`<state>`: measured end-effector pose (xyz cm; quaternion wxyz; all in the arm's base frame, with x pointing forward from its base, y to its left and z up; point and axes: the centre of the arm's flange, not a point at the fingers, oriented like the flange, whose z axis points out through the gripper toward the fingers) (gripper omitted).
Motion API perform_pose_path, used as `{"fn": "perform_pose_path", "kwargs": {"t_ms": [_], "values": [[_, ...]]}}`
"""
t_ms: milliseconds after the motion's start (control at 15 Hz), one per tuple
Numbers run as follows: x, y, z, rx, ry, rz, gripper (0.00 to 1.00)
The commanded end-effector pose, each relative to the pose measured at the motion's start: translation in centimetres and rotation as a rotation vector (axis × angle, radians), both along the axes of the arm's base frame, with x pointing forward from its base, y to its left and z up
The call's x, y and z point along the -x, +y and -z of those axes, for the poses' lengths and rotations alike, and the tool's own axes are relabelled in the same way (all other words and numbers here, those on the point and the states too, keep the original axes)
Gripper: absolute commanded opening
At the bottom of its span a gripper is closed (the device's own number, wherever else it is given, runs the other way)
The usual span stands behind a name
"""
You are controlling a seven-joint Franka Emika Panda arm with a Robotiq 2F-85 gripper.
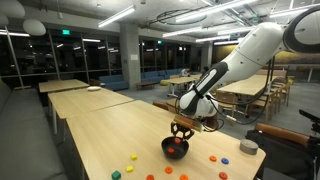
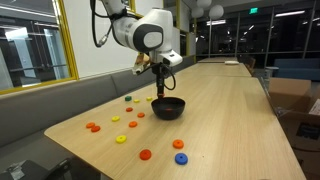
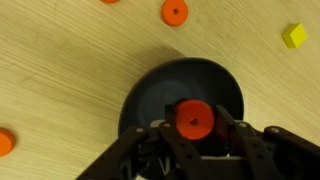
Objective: Put some of the discs on the table in the bowl
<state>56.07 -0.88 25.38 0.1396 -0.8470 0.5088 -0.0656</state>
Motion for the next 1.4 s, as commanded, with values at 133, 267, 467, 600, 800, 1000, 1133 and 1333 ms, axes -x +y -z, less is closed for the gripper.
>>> {"fn": "perform_pose_path", "kwargs": {"t_ms": [133,267,467,600,800,1000,1133,1333], "values": [[-1.2,-2.2,0.6,0.03,-0.007,0.031,0.75],[-1.0,-2.9,0.8,0.041,0.006,0.039,0.89],[0.5,-3.8,0.3,0.061,0.041,0.034,1.0],[2.4,-4.3,0.1,0.083,0.063,0.043,1.0],[5.4,-4.9,0.3,0.11,0.104,0.07,1.0],[8.8,-5.2,1.5,0.145,0.144,0.125,1.0],[10.9,-5.6,2.5,0.15,0.169,0.16,1.0],[13.1,-6.2,4.7,0.147,0.155,0.218,1.0]]}}
